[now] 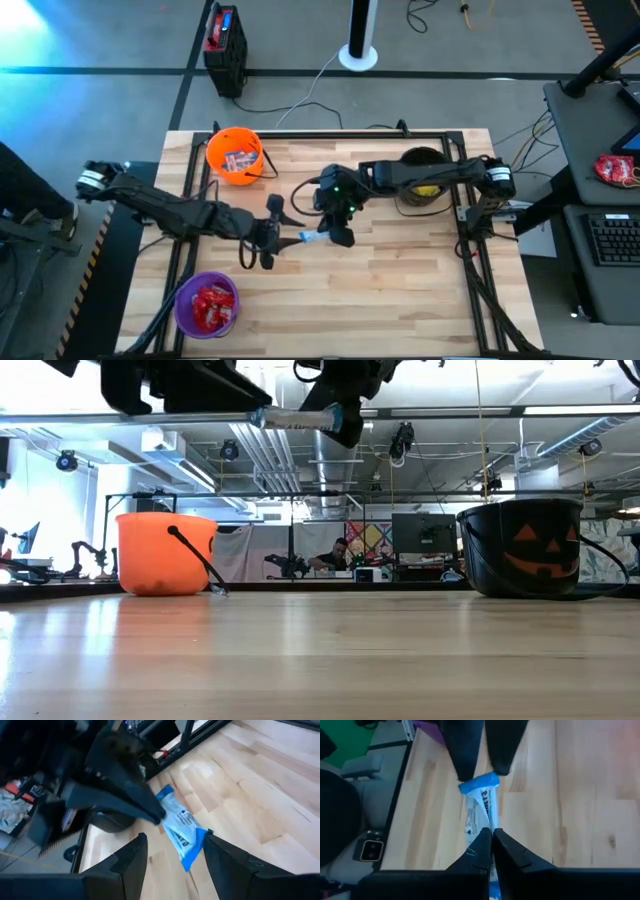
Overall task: Sort candy by brand, put in halloween buckets
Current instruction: Put the white chocolate bar into the orange bucket
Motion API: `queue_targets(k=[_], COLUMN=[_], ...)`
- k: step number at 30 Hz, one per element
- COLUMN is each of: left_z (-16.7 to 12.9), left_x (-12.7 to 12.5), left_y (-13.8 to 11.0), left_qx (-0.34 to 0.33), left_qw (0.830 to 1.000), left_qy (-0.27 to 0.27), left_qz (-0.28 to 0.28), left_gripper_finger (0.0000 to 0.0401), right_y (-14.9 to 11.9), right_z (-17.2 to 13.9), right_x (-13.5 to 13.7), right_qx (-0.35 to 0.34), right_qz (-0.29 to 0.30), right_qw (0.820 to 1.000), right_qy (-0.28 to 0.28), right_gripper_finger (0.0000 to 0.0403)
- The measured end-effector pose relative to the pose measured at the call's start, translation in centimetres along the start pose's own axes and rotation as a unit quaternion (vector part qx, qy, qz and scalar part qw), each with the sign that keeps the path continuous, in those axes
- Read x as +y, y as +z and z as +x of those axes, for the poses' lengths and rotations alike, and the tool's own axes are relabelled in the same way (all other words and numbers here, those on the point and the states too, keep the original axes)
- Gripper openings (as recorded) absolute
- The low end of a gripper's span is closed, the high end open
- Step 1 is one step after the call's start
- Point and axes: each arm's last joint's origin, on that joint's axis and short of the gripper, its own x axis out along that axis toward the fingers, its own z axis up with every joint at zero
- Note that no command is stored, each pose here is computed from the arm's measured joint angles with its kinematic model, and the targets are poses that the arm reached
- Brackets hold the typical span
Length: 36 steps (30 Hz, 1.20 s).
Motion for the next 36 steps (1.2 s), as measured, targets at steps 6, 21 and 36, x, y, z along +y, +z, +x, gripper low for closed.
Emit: queue_targets(k=[6, 21, 36], left_z=[0.2, -1.3, -1.3], left_x=[0.2, 0.4, 0.1], left_y=[0.8, 0.4, 0.2], left_qx=[0.03, 0.076, 0.08], left_qw=[0.999, 0.997, 0.995], left_qy=[-0.007, 0.001, 0.047], left_qz=[0.026, 0.024, 0.025], left_gripper_finger=[0.0176, 0.0176, 0.0176], right_y=[-0.2, 0.1, 1.3], right_z=[-0.4, -0.7, -1.4], right_x=[-0.9, -1.8, -2.9], right_qx=[0.013, -0.005, -0.061], right_qz=[0.017, 0.019, 0.042], right_qw=[1.0, 1.0, 0.997], right_qy=[0.005, -0.002, 0.028], right_gripper_finger=[0.0009, 0.0009, 0.0009])
